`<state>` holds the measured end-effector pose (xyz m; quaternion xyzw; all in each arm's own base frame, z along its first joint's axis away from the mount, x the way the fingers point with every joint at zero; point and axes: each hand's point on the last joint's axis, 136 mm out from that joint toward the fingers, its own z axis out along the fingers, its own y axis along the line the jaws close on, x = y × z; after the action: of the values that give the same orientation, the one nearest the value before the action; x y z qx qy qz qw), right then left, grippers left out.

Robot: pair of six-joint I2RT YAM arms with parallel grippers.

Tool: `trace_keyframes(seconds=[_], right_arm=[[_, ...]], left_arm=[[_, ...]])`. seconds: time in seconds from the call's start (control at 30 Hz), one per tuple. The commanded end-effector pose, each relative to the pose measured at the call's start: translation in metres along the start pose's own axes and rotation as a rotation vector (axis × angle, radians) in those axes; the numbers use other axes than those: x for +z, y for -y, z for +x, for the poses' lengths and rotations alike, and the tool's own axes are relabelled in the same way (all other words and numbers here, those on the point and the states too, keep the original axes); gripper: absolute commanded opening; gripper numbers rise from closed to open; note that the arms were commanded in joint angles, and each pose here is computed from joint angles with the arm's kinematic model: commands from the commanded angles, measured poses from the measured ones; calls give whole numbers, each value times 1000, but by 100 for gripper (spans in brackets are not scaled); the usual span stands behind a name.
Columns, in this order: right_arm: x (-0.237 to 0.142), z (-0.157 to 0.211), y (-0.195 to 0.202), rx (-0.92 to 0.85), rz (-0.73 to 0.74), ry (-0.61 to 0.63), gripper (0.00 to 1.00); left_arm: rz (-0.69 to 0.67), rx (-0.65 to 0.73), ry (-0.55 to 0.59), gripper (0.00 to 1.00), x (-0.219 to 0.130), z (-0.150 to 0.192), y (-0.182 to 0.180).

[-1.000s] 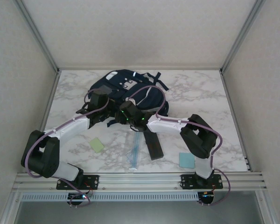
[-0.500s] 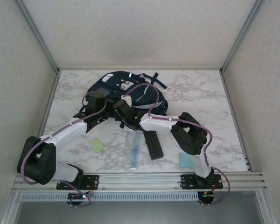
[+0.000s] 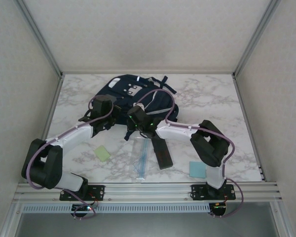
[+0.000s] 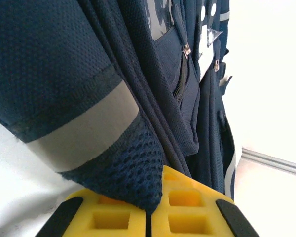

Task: Pack books, pencil case, and school supplies into a backpack

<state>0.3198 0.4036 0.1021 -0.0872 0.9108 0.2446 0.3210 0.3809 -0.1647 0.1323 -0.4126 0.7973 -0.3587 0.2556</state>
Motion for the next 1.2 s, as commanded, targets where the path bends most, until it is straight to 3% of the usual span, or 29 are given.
trace_keyframes(seconds=[0.0, 0.33, 0.6, 0.8, 1.03, 1.07, 1.1, 1.13, 1.17], right_arm=[[-23, 0, 23, -31, 47, -39, 0], [-53, 26, 57, -120, 122, -156, 0], [-78, 49, 90, -187, 170, -312, 0], [-89, 68, 120, -187, 203, -482, 0], [-96, 82, 92, -118, 58, -661, 0], [-94, 81, 83, -86, 21, -670, 0], [-91, 77, 73, -57, -13, -667, 0], [-89, 73, 66, -40, -39, -657, 0], [-86, 66, 59, -19, -62, -638, 0]], left_arm=[[37, 52, 6, 0, -1, -13, 19], [37, 114, -1, 0, 1, -16, 26], [18, 258, -16, 0, 15, -30, 35], [149, 384, -135, 0, 50, -32, 59], [57, 502, -190, 0, 99, -48, 61], [19, 474, -216, 13, 102, -46, 56], [-2, 442, -235, 49, 103, -44, 52], [-15, 415, -246, 70, 102, -40, 49], [-33, 394, -256, 78, 97, -35, 45]])
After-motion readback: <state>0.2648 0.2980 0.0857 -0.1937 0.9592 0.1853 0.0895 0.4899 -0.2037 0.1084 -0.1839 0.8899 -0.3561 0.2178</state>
